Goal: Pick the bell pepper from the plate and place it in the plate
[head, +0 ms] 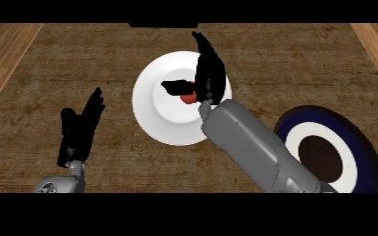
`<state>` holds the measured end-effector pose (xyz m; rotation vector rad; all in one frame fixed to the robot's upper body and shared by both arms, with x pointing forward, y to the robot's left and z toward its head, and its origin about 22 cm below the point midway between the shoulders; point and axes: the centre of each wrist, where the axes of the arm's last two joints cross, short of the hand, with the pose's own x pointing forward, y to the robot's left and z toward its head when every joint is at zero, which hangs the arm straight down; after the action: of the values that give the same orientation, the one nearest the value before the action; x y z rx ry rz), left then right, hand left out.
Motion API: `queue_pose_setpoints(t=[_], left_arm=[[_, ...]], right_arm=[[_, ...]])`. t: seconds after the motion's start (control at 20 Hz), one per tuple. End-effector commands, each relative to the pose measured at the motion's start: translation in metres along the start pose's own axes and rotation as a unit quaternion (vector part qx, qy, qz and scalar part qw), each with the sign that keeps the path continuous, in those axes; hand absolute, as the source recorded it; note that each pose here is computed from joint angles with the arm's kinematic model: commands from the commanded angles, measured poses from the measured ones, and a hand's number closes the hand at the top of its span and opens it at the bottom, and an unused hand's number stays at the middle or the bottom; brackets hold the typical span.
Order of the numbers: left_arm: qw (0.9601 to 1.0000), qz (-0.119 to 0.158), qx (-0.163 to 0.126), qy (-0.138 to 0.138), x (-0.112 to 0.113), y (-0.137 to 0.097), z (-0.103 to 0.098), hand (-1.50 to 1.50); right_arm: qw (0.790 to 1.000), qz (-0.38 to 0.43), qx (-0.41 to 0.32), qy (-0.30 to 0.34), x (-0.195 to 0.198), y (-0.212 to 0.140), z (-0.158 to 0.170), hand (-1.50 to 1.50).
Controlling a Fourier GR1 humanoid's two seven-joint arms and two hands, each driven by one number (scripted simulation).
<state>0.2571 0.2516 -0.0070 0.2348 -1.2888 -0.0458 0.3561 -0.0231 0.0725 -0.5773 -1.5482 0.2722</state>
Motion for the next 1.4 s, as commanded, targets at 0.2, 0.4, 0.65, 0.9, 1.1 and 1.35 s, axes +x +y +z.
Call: queue_pose_setpoints(t=[0.2, 0.4, 0.65, 0.9, 1.1, 1.35], left_arm=[[1.0, -0.002, 0.008, -0.003, -0.01, 0.005, 0.007, 0.0], [0.9999, 0.006, 0.009, 0.004, -0.01, -0.009, 0.011, 0.0], [1.0, 0.001, 0.007, 0.001, -0.001, -0.001, 0.005, 0.0], [1.0, 0.005, 0.002, 0.0, 0.01, 0.006, -0.003, 0.0], [1.0, -0.002, -0.002, 0.0, 0.009, -0.014, 0.007, 0.0], [1.0, 0.004, 0.004, 0.005, 0.006, -0.018, 0.003, 0.0]], right_arm=[[0.994, -0.111, -0.003, -0.02, -0.043, -0.016, 0.014, -1.5], [0.99, -0.135, 0.009, -0.041, -0.059, -0.022, 0.015, -1.5], [0.99, -0.129, 0.015, -0.062, -0.069, -0.007, 0.028, -1.5], [0.994, -0.105, 0.013, -0.039, -0.076, 0.005, 0.02, -1.5], [0.997, -0.069, 0.003, -0.017, -0.076, 0.013, 0.024, -1.5], [0.998, -0.069, -0.011, -0.011, -0.087, 0.011, 0.022, -1.5]])
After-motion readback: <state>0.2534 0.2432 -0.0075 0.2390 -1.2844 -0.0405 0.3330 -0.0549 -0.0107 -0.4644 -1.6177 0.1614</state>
